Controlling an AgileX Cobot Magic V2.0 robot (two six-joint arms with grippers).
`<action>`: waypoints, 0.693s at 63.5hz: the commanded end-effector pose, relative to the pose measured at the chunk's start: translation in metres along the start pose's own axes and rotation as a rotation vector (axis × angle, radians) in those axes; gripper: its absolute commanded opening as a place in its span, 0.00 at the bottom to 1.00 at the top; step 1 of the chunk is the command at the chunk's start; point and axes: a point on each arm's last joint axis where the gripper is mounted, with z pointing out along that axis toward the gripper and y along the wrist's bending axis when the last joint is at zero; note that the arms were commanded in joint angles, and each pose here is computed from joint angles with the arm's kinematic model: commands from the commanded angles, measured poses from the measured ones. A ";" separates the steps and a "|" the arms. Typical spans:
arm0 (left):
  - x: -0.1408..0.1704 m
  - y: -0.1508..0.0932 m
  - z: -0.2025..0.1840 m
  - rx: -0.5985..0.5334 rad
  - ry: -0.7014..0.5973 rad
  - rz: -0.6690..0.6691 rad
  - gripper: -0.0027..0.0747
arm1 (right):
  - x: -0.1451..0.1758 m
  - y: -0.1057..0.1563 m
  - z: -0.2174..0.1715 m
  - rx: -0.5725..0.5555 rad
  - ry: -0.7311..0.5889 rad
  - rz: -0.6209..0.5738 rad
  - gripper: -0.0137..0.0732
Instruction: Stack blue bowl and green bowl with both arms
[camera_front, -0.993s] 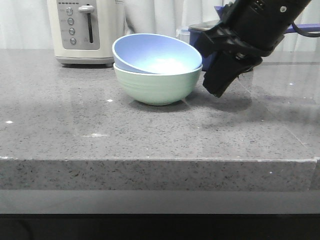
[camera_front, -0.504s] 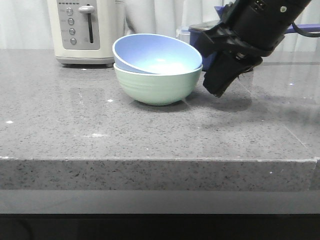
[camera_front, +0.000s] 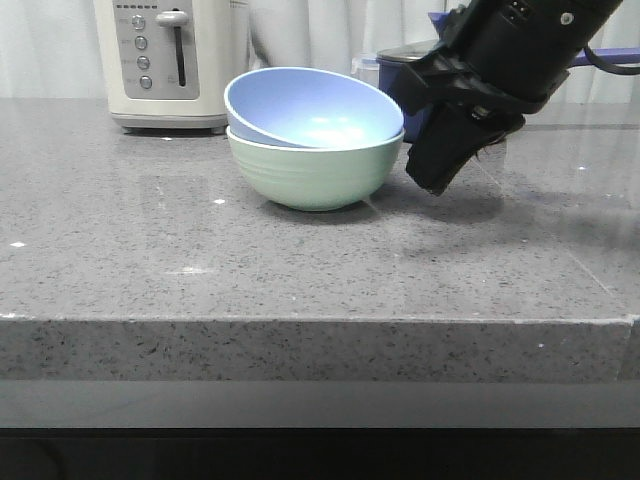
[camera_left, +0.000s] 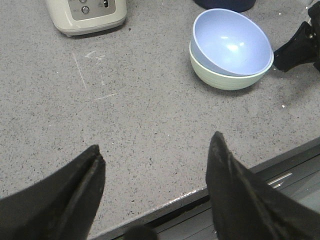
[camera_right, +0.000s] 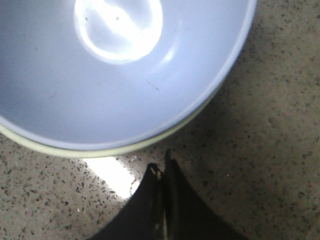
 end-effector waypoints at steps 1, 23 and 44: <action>-0.013 -0.001 -0.004 0.010 -0.095 -0.004 0.60 | -0.013 0.000 -0.017 0.017 -0.092 -0.004 0.08; -0.013 -0.001 -0.004 0.010 -0.095 -0.004 0.60 | -0.013 0.000 -0.017 0.017 -0.093 -0.004 0.08; -0.013 -0.001 -0.004 0.010 -0.095 -0.004 0.60 | -0.015 0.002 -0.026 0.017 -0.117 0.038 0.08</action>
